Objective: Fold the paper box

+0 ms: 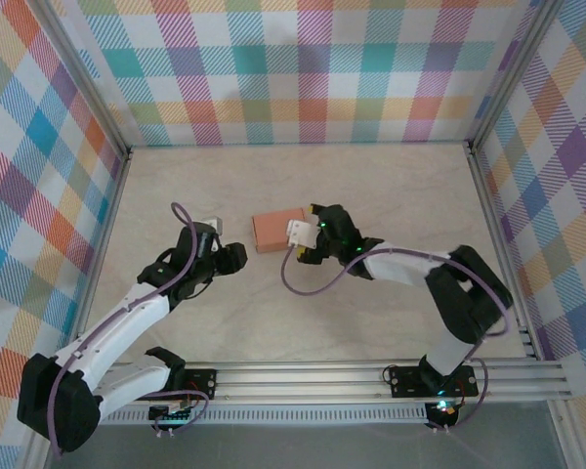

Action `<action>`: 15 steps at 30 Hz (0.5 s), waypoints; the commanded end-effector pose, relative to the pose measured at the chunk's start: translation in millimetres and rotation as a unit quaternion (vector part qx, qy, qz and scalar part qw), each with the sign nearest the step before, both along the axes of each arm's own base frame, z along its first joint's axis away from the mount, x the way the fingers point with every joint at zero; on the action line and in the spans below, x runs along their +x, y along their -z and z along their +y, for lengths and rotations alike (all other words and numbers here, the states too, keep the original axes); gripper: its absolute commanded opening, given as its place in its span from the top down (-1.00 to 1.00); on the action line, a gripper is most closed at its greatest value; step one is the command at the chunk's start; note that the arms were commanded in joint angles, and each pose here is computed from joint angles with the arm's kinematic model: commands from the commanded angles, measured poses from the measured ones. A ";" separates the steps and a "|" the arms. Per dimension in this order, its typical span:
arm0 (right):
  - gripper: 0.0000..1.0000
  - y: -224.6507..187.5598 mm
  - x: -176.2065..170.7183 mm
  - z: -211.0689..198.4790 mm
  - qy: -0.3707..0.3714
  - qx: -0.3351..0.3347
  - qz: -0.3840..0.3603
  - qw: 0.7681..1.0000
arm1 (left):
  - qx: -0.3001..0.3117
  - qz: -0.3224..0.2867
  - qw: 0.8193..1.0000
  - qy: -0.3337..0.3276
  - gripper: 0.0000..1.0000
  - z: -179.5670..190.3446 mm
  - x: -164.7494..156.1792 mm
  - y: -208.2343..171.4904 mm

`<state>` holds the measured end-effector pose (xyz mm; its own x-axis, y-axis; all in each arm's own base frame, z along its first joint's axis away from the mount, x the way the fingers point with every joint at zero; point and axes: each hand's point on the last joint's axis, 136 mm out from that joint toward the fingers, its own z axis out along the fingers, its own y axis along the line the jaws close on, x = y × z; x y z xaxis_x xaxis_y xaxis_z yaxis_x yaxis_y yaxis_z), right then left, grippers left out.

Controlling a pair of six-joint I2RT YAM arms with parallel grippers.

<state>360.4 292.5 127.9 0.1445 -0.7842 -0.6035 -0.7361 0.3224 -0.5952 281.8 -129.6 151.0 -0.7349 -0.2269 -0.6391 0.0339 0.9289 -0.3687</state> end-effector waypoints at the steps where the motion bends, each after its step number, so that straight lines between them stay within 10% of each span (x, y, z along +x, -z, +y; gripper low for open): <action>1: -0.99 -37.2 -2.4 -16.9 0.053 0.132 0.061 0.988 | 0.033 -0.061 0.997 -0.017 -0.25 18.9 6.5 -14.5; 4: -0.99 -59.2 0.6 -44.6 0.103 0.189 0.057 0.975 | 0.066 -0.134 0.988 -0.049 -0.30 38.9 11.6 -30.2; 6: -0.99 -68.5 0.3 -67.9 0.136 0.231 0.063 0.961 | 0.088 -0.186 0.977 -0.060 -0.70 50.0 11.4 -36.3; 15: -0.99 -58.4 -4.5 -186.0 0.315 0.294 0.024 0.902 | 0.178 -0.282 0.939 -0.090 -0.76 83.2 4.2 -41.7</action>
